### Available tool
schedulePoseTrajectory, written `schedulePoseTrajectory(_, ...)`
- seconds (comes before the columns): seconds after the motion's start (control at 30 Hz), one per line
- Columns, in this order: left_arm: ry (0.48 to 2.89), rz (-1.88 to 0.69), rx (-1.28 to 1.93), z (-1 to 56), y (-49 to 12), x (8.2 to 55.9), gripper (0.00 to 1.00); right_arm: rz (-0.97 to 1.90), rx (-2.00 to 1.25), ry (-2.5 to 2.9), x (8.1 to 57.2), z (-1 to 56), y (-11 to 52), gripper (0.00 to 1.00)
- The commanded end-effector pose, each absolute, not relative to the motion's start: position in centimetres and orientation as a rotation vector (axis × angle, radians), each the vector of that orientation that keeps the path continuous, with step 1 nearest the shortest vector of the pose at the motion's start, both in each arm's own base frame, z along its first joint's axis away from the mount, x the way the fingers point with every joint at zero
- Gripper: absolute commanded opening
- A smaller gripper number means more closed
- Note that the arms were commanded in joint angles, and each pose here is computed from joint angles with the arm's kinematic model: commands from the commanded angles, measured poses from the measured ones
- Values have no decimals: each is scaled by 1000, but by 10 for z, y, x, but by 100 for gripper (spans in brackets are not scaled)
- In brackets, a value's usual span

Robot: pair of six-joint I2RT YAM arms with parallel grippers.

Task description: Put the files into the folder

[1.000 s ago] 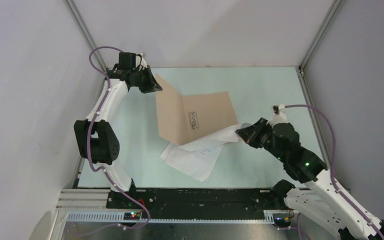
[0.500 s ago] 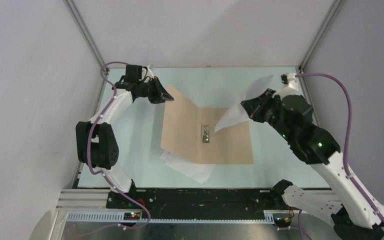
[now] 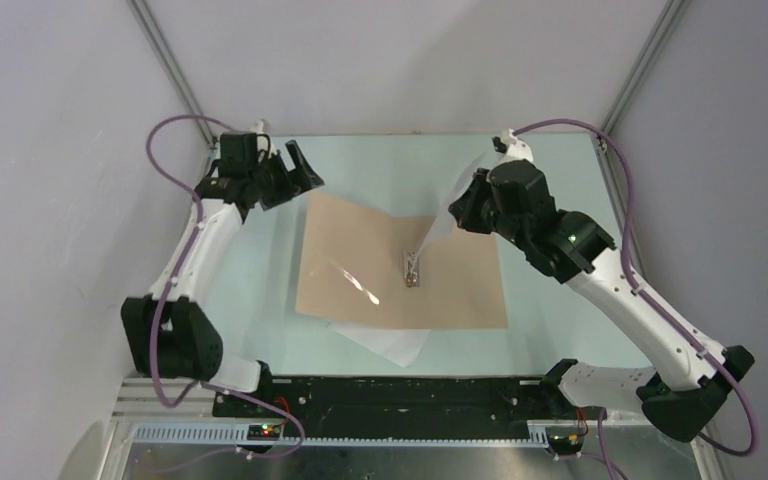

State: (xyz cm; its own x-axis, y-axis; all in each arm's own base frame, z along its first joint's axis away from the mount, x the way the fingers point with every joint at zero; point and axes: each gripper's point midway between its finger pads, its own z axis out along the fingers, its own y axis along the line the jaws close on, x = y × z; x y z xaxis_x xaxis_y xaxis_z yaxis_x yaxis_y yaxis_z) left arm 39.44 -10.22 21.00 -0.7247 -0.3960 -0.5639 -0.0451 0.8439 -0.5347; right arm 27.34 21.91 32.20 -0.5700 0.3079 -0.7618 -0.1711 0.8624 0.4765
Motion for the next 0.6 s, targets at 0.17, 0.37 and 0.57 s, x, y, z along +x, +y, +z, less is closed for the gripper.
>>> schedulePoseTrajectory(0.17, 1855, -413, 191, 330, -159, 347, 89, 634, 73, 2017, 287, 362, 239, 0)
schedulePoseTrajectory(0.37, 1738, -457, 294, 306, -200, 313, 87, 651, 118, 2031, 297, 378, 246, 0)
schedulePoseTrajectory(0.57, 1631, -500, 343, 314, -224, 293, 85, 717, 170, 2058, 300, 384, 248, 0)
